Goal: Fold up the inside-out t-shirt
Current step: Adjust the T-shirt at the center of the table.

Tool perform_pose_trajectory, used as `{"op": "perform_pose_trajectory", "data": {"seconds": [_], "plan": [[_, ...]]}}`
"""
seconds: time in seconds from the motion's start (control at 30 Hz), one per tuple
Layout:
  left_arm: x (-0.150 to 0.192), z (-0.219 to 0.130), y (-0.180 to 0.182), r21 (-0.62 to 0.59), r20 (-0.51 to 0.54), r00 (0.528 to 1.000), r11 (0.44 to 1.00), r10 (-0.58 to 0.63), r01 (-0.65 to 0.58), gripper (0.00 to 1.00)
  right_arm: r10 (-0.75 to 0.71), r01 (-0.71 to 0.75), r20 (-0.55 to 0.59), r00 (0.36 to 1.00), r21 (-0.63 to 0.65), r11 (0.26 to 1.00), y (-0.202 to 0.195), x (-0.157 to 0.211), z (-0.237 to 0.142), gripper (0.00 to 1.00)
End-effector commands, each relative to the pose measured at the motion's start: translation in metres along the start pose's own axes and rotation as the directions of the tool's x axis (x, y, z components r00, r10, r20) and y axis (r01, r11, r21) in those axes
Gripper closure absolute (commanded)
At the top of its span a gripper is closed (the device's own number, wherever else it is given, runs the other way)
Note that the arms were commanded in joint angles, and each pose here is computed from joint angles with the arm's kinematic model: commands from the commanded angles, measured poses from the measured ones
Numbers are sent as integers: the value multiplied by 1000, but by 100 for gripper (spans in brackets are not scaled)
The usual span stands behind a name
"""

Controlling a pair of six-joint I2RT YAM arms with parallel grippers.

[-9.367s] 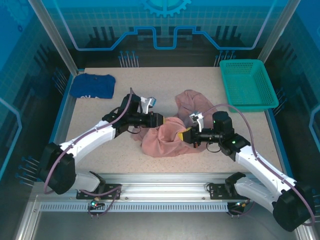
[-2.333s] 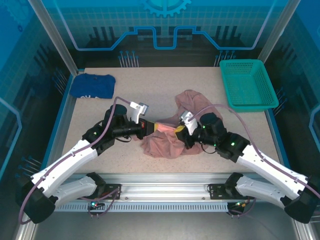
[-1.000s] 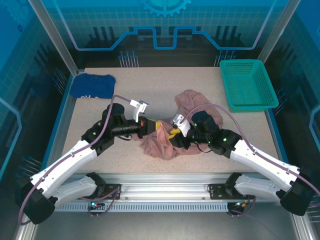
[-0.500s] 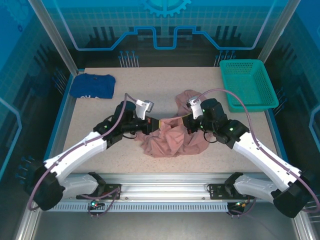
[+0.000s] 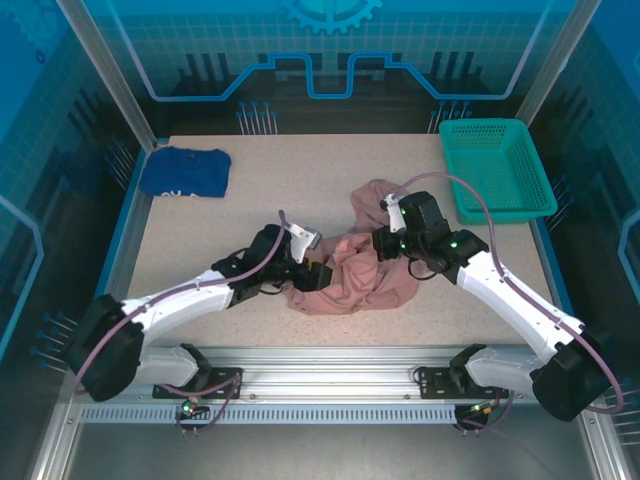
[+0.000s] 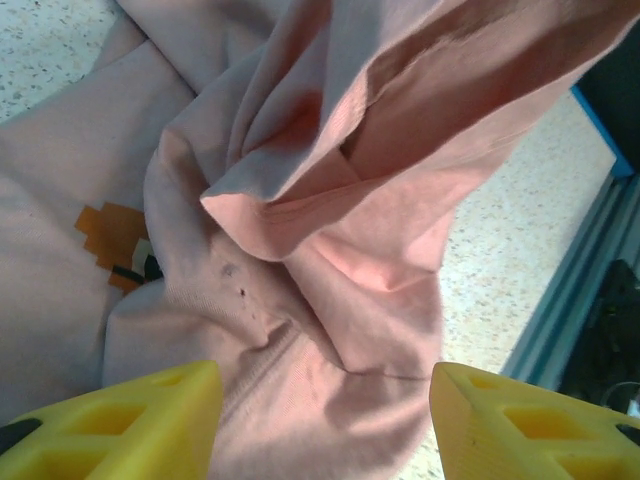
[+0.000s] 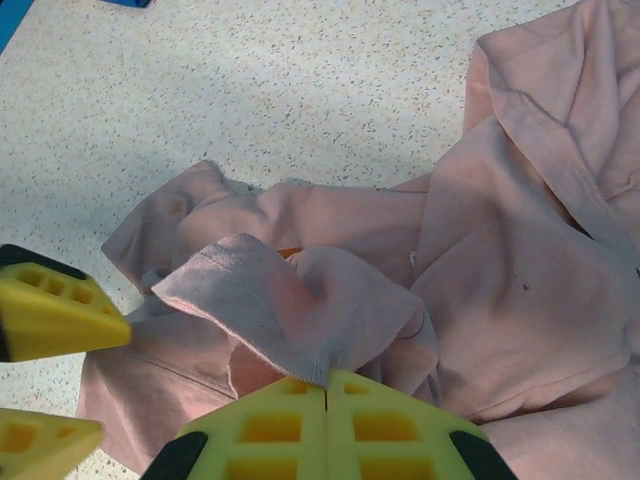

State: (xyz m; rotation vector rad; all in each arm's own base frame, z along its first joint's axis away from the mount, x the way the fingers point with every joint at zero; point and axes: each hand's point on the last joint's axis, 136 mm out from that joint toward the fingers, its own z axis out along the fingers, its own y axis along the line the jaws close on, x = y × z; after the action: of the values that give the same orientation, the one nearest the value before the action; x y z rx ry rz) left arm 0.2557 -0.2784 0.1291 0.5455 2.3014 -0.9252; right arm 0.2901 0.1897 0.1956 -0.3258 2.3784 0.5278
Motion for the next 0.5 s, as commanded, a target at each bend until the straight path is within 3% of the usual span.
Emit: {"op": "perform_pose_trajectory", "data": {"seconds": [0.0, 0.2, 0.47], "plan": [[-7, 20, 8, -29, 14, 994, 994, 110, -109, 41, 17, -17, 14, 1000, -13, 1000, -1, -9, -7, 100], [-11, 50, 19, -43, -7, 986, 985, 166, -166, 39, 22, -22, 16, 1000, -20, 1000, -5, -10, -8, 100], [-30, 64, 5, 40, 59, 984, 985, 168, -171, 39, 23, -22, 22, 1000, -19, 1000, -7, -9, -10, 100]]}}
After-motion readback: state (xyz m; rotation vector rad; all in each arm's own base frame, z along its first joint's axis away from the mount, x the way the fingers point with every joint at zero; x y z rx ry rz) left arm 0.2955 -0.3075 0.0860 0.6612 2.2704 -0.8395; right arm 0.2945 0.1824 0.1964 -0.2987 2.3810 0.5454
